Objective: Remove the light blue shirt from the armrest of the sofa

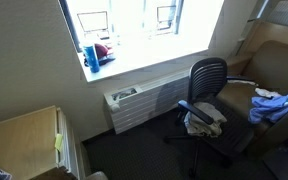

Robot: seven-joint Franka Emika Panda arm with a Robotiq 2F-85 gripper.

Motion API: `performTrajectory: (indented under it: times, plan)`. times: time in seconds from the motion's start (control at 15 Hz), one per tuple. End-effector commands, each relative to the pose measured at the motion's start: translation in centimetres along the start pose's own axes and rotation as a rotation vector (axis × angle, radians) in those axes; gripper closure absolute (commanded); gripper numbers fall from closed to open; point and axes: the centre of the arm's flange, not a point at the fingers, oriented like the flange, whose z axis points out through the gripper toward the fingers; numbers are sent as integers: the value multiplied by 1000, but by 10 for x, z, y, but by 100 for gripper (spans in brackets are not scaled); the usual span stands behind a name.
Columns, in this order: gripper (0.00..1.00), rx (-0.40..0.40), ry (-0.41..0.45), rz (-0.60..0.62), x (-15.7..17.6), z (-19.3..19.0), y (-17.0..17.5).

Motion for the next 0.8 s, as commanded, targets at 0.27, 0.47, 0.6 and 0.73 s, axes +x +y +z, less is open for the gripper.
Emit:
performTrajectory:
  times: [0.27, 0.47, 0.6, 0.73]
  plan:
    - [0, 17, 126, 39, 4, -4, -28]
    - [0, -49, 304, 166, 32, 40, -49]
    - [0, -66, 384, 267, 55, 44, -55]
    - [0, -58, 270, 346, 74, 55, -61]
